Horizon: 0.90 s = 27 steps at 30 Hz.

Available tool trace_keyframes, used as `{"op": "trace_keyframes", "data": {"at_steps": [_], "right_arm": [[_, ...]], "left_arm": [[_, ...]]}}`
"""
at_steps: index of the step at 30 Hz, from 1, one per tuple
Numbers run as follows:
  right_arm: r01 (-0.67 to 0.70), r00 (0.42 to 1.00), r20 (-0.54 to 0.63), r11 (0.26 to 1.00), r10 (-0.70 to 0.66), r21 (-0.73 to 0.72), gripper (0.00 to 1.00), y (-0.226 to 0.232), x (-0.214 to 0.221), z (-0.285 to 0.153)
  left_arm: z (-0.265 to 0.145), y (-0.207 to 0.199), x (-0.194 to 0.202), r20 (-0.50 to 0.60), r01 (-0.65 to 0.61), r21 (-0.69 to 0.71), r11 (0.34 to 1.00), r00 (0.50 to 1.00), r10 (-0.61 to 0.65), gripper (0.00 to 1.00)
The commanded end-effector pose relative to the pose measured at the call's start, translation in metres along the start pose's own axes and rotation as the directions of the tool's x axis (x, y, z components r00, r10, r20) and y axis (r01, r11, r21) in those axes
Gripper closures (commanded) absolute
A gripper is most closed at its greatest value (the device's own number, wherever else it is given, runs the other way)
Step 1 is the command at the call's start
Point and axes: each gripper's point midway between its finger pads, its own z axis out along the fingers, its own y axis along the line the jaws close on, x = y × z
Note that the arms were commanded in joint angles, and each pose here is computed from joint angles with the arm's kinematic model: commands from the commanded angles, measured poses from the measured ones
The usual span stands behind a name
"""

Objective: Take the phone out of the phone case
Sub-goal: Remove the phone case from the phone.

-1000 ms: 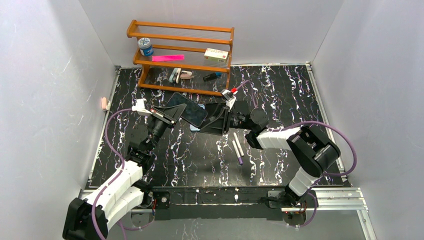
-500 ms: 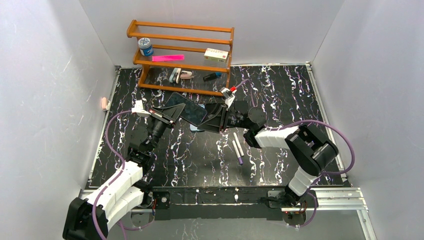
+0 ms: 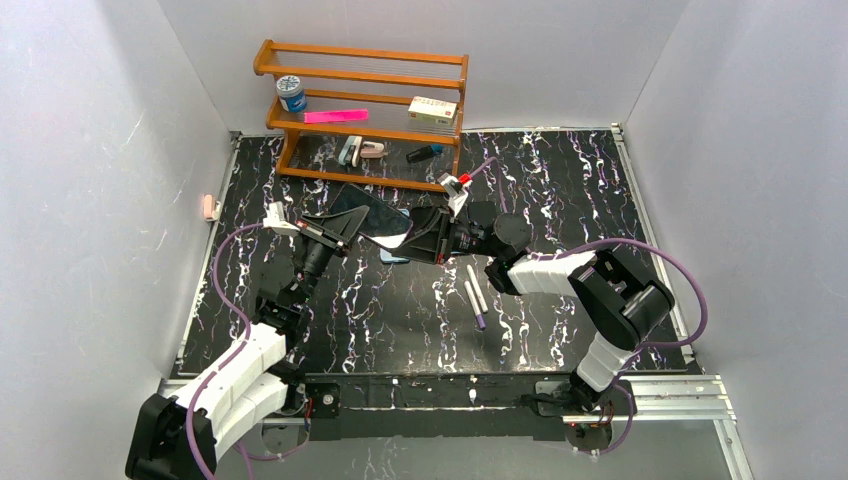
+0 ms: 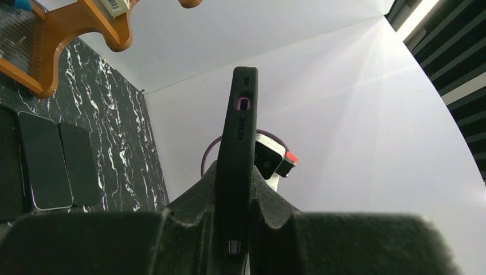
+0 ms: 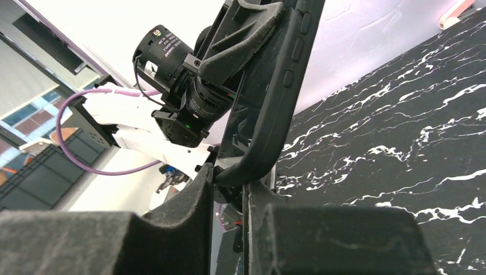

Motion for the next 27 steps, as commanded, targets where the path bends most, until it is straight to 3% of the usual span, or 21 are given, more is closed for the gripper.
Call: {"op": "trace_keyframes", "data": {"at_steps": [1, 9, 19, 26, 27], "right_arm": [[0.306, 0.952, -0.01, 0.95, -0.307, -0.056, 0.96, 0.005, -0.007, 0.005], [0.505, 0.856, -0.068, 0.857, -0.512, -0.099, 0.99, 0.003, -0.003, 0.005], [0.621, 0.767, -0.144, 0.779, -0.626, -0.08, 0.99, -0.018, -0.008, 0.012], [0.606, 0.778, -0.175, 0.794, -0.603, -0.046, 0.98, -0.028, -0.004, 0.008], [0.594, 0.786, -0.184, 0.804, -0.59, -0.04, 0.92, -0.029, -0.001, 0.005]], "left_arm": [[0.001, -0.014, -0.002, 0.01, 0.081, 0.046, 0.996, 0.997, -0.082, 1.0], [0.002, -0.008, 0.003, -0.015, 0.13, 0.02, 0.991, 0.991, -0.13, 1.0], [0.005, -0.008, 0.011, -0.061, 0.118, 0.016, 0.993, 0.991, -0.117, 1.0], [0.006, -0.007, 0.013, -0.085, 0.049, 0.021, 0.999, 0.995, -0.047, 1.0], [0.006, -0.007, 0.012, -0.089, 0.019, 0.018, 1.0, 0.996, -0.017, 1.0]]}}
